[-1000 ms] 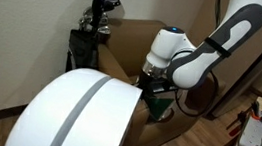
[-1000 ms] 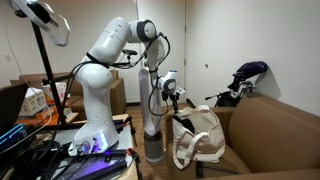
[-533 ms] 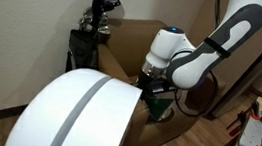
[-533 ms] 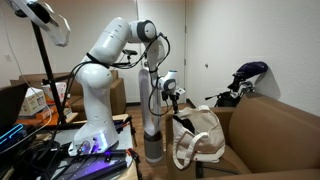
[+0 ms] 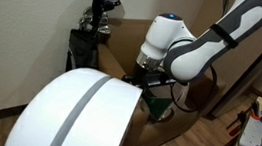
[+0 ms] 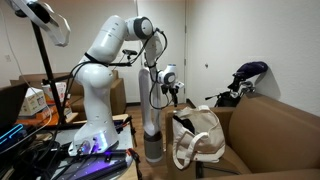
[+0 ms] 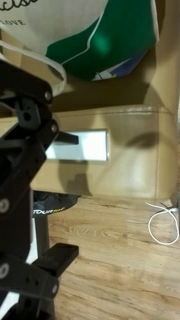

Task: Put the black cloth inside the laundry basket then put the remote on the arm of the couch

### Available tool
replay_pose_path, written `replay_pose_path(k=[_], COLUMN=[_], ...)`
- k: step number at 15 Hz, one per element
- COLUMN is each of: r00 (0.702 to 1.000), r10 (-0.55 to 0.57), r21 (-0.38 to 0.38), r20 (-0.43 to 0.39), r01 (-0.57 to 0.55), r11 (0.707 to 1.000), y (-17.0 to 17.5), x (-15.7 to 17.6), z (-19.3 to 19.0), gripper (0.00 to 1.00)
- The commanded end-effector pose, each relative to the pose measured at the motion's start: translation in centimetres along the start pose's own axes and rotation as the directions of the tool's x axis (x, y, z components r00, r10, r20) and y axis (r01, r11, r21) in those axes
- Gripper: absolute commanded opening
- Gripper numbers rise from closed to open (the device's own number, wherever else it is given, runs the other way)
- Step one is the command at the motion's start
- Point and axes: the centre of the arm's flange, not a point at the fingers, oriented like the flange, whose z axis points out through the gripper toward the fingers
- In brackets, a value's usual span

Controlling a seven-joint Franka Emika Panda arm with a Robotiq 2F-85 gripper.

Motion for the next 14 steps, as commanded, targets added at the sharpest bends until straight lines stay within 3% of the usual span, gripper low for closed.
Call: replay_pose_path(k=[1,6,10,11,14], r00=[0.998,0.984,0.975,0.982,0.982], r10=[-0.006,-0.035,-0.051,-0.039,-0.036], r21=[-0.022,-0.095,-0.085,-0.107,-0.105], r20=[0.057,0.173,0.218,0.187,0.183], r01=[0.008,0.052,0.071,0.06,0.056], r11=[1.0,0.994,0.994,0.992,0.993], y=[-2.8,-2.8,-0.6,-2.1,-1.8], x=[-0.6,-0.8,-0.1,-0.2,0.2], z=[-6.3,-12.8,-17.0,-14.9,-15.4], gripper=[1.0,1.0,1.0,1.0,1.0])
